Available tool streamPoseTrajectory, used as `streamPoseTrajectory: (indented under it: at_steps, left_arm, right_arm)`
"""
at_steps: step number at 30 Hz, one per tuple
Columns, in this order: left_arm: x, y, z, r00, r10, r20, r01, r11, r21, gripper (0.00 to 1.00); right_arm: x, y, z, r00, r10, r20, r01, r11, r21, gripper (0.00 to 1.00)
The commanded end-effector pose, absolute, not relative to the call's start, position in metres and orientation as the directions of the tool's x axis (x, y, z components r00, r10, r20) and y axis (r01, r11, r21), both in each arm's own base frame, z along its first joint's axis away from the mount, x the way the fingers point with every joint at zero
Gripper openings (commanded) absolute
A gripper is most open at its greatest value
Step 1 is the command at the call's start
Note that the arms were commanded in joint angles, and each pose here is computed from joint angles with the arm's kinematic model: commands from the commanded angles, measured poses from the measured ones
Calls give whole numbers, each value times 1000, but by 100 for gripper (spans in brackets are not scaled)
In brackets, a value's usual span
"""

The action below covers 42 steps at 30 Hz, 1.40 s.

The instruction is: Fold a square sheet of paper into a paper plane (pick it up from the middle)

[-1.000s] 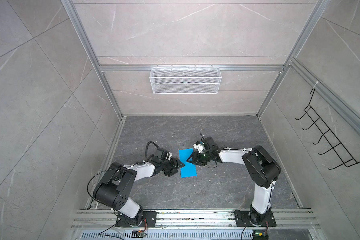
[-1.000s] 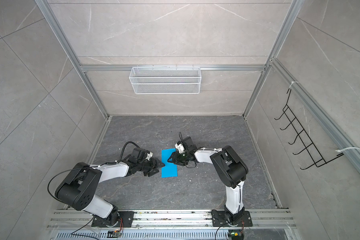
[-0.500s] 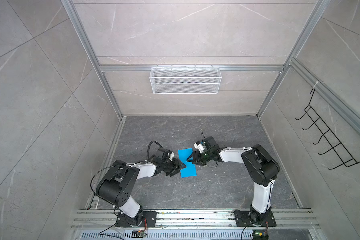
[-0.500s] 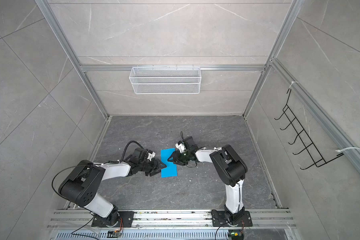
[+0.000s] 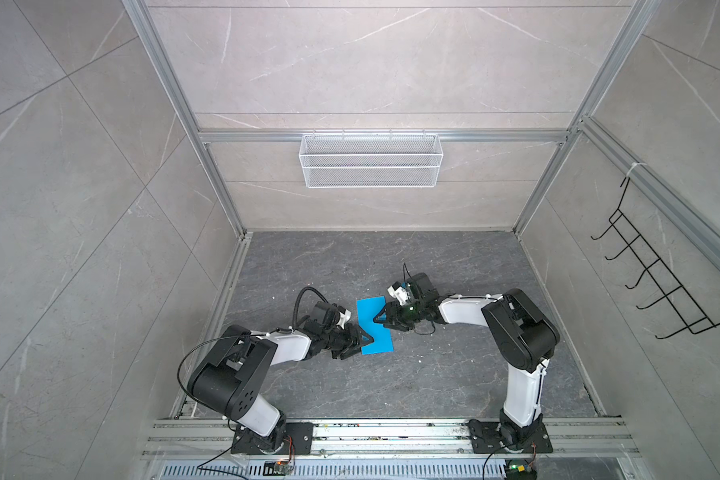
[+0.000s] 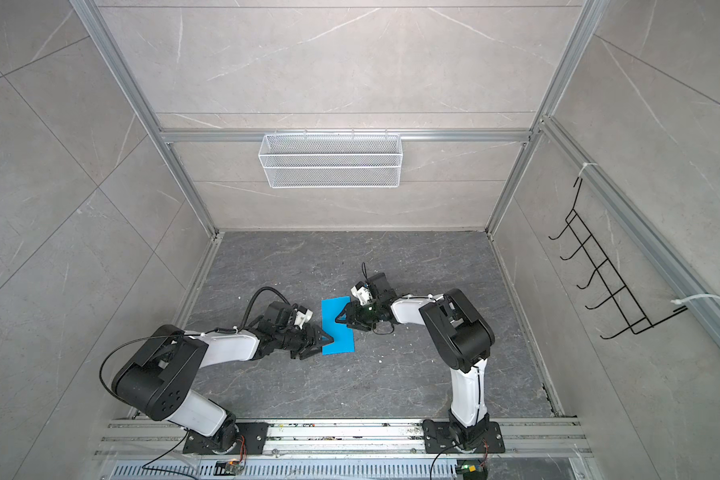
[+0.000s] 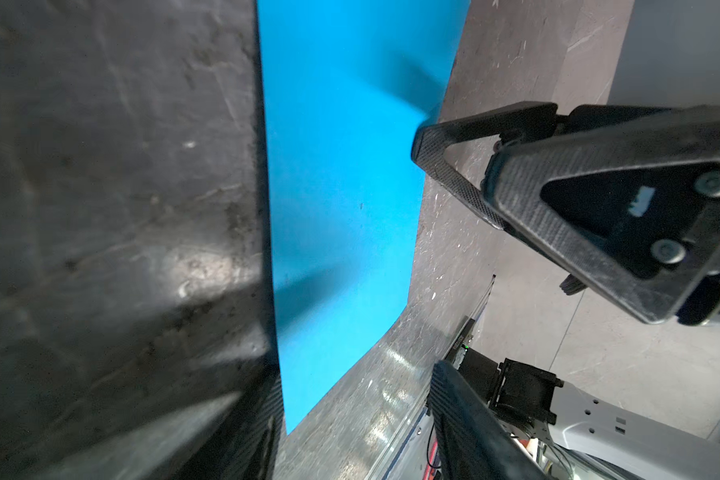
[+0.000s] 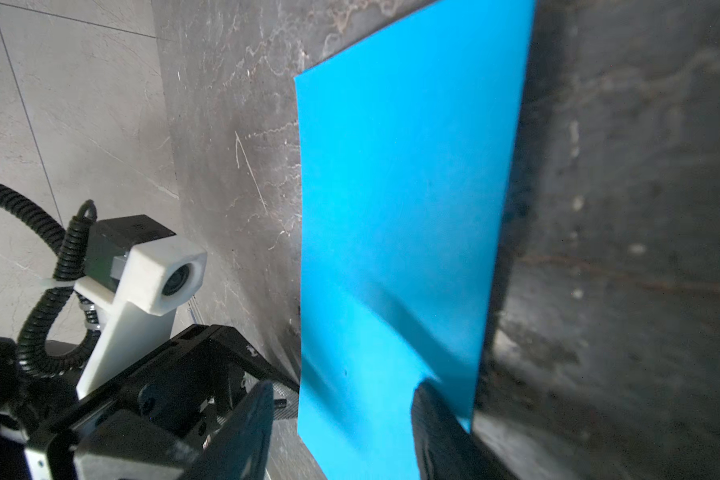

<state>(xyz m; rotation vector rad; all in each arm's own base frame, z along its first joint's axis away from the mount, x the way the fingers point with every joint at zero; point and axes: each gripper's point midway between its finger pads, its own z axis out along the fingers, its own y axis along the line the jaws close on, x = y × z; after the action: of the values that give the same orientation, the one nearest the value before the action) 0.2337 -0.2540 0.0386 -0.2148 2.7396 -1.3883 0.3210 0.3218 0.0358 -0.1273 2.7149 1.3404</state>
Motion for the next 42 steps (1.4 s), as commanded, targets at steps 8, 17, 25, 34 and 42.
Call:
streamPoseTrajectory:
  at_steps: [8, 17, 25, 34, 42]
  left_arm:
    - [260, -260, 45, -982, -191, -14, -94, 545, -833, 48]
    - [277, -253, 35, -971, -241, 15, -148, 547, -824, 33]
    - [288, -254, 32, -969, -245, 31, -167, 554, -815, 20]
    - [290, -250, 33, -953, -290, 84, -244, 573, -782, 1]
    - [292, -249, 47, -938, -326, 120, -297, 575, -762, 0]
  right_arm:
    - [308, 304, -5, -999, -2, -49, -37, 691, 722, 55]
    - [310, 304, 1, -991, -56, -120, -126, 685, 717, 50]
    - [314, 305, 20, -955, -139, -263, -287, 662, 692, 47]
    - [326, 302, 68, -873, -117, -474, -423, 667, 614, 55]
    - [293, 304, 75, -722, -278, -633, -595, 716, 364, 68]
